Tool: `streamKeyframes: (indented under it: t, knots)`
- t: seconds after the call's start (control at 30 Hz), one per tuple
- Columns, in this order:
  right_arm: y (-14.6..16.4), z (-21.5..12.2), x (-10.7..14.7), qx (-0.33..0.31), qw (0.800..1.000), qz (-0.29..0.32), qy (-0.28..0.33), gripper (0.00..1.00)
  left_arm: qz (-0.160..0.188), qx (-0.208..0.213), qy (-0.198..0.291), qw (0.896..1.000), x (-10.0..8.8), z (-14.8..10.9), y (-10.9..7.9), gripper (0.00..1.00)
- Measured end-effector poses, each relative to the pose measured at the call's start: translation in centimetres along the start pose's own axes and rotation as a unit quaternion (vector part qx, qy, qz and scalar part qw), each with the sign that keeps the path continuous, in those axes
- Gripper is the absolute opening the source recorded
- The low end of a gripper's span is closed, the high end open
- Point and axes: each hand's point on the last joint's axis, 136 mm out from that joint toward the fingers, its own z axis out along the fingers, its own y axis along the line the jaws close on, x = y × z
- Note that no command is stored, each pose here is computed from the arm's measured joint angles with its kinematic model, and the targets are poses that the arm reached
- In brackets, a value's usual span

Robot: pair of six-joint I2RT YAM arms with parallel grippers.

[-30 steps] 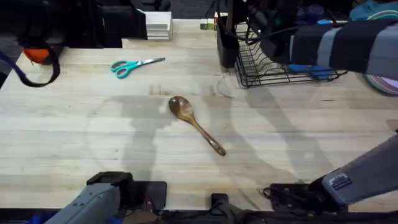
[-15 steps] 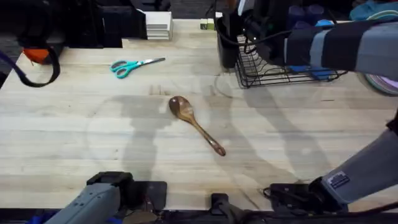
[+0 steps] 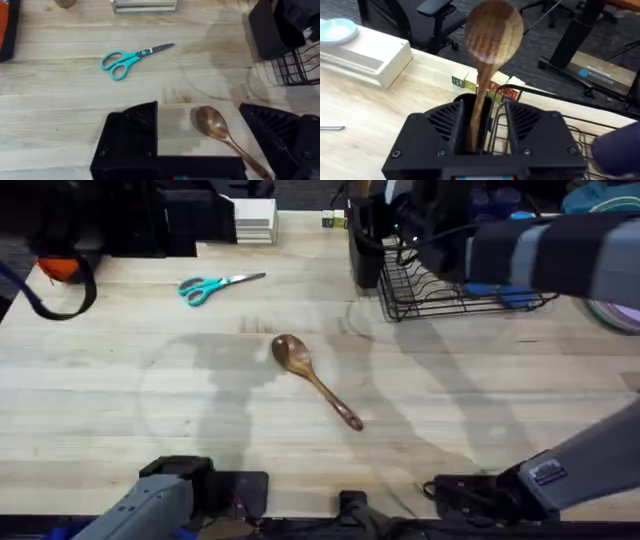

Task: Pick up the spoon on the table one by one and put them onto the rack

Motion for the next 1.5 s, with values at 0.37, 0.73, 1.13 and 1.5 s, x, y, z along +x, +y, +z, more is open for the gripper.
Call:
streamKeyframes:
  t: [0.37, 0.73, 1.13, 1.5]
  knots:
    - [-1.0, -7.1, -1.4, -0.004, 0.997, -0.011, 0.075, 0.920, 0.000, 0.000, 0.000, 1.000, 0.0, 0.0, 0.0, 0.992]
    - [-2.5, -19.3, -1.0, -0.011, 0.986, -0.027, 0.163, 0.994, 0.000, 0.000, 0.000, 1.000, 0.0, 0.0, 0.0, 0.993]
    - [-4.9, -26.9, -4.7, 0.015, 0.996, 0.013, 0.089, 0.994, -0.108, 0.015, 0.018, 0.994, 0.8, 0.0, -0.9, 0.995]
    - [-5.5, -27.7, -4.3, 0.024, 0.995, 0.024, 0.096, 0.994, -0.190, 0.050, 0.083, 0.977, 3.8, -0.4, -6.6, 0.996]
